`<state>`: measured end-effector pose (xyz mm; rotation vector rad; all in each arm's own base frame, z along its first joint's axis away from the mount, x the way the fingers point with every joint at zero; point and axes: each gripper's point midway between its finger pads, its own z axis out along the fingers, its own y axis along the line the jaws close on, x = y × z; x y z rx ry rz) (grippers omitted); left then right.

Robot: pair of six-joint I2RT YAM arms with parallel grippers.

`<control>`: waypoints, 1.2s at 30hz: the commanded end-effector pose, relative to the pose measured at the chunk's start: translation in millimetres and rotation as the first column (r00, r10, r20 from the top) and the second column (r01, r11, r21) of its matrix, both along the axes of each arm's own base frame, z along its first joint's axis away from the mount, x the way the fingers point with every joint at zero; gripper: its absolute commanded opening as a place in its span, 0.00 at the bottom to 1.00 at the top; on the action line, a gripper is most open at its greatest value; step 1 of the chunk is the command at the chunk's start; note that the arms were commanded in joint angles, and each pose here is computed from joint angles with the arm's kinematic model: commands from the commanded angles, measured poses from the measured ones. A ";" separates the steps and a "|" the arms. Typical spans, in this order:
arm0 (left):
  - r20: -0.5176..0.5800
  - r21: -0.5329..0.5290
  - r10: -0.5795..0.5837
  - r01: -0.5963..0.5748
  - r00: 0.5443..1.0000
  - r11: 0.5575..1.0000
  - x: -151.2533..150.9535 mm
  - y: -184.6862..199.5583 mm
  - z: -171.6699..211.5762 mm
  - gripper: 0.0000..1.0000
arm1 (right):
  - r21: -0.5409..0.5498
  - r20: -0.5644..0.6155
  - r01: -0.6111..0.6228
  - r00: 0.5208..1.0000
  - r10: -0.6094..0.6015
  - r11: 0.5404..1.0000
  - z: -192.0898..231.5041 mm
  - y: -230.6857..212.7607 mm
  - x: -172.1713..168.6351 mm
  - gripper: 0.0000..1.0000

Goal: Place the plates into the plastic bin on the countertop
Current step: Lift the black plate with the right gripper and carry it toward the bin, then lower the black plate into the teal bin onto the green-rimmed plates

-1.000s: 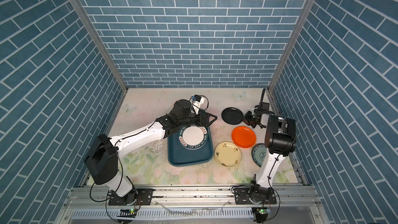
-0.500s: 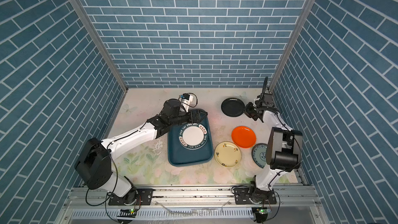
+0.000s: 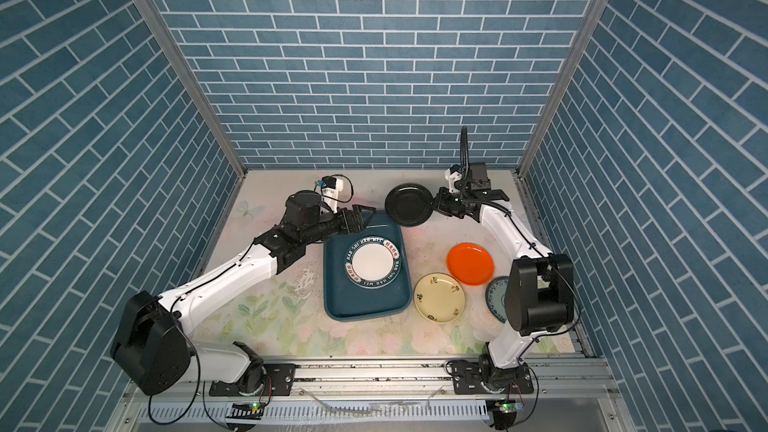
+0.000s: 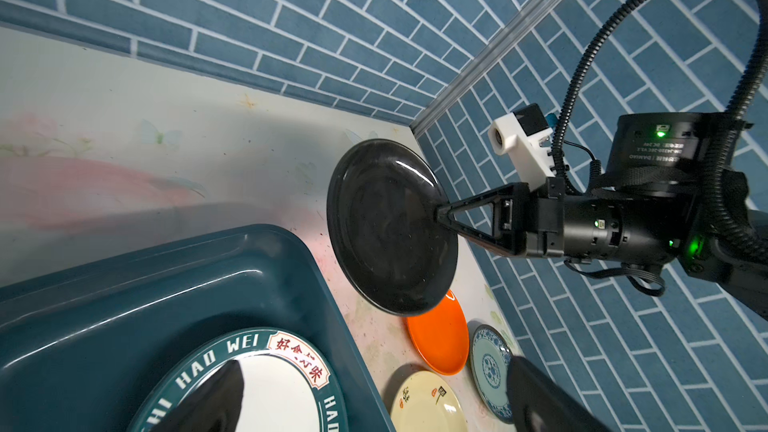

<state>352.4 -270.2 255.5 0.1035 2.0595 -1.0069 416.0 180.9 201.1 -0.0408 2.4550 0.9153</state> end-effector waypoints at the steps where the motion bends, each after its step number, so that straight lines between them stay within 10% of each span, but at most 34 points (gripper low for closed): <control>1: -0.007 0.035 0.047 -0.047 0.999 0.998 0.2 18.1 -7.9 1.00 | -0.001 0.016 -0.103 0.995 0.103 0.995 6.7 19.6 -8.1 0.00; 36: -0.017 0.050 0.185 -0.184 0.983 0.982 -4.3 78.4 -7.4 1.00 | -0.223 -0.246 -0.440 0.889 0.386 0.870 -91.4 100.5 -77.5 0.00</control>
